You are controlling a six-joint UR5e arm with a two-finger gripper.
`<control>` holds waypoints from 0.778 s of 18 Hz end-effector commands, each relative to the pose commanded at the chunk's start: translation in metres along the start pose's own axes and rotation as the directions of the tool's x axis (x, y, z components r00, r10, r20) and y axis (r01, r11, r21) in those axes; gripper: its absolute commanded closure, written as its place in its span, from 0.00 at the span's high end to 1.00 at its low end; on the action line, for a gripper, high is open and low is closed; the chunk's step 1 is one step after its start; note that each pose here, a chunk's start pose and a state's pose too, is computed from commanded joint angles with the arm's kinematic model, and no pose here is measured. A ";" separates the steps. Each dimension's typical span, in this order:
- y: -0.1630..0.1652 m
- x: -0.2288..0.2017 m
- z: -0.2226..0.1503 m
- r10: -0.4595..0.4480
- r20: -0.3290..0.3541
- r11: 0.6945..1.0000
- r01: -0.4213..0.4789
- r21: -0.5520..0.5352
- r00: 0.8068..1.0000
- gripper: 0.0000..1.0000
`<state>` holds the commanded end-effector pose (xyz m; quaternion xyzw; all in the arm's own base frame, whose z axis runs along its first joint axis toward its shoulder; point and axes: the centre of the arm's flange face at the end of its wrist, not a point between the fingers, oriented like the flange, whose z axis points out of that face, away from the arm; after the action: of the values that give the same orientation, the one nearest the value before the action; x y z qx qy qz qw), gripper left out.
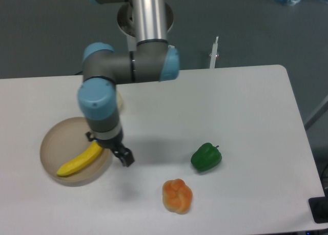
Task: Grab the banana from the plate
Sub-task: 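Lower the open gripper over the yellow banana on the plate, then close the gripper on the banana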
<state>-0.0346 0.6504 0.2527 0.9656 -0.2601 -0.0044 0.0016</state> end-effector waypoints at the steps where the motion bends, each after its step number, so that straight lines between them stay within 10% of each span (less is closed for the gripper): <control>1: -0.005 0.006 0.011 0.011 -0.011 1.000 -0.011 -0.013 1.000 1.00; 11: -0.034 0.036 0.052 0.027 -0.031 0.999 -0.028 -0.029 0.999 1.00; 14: -0.037 0.042 0.054 0.035 -0.033 0.999 -0.036 -0.031 0.999 0.85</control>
<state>0.0199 0.6613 0.1979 0.9606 -0.2770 0.0070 0.0213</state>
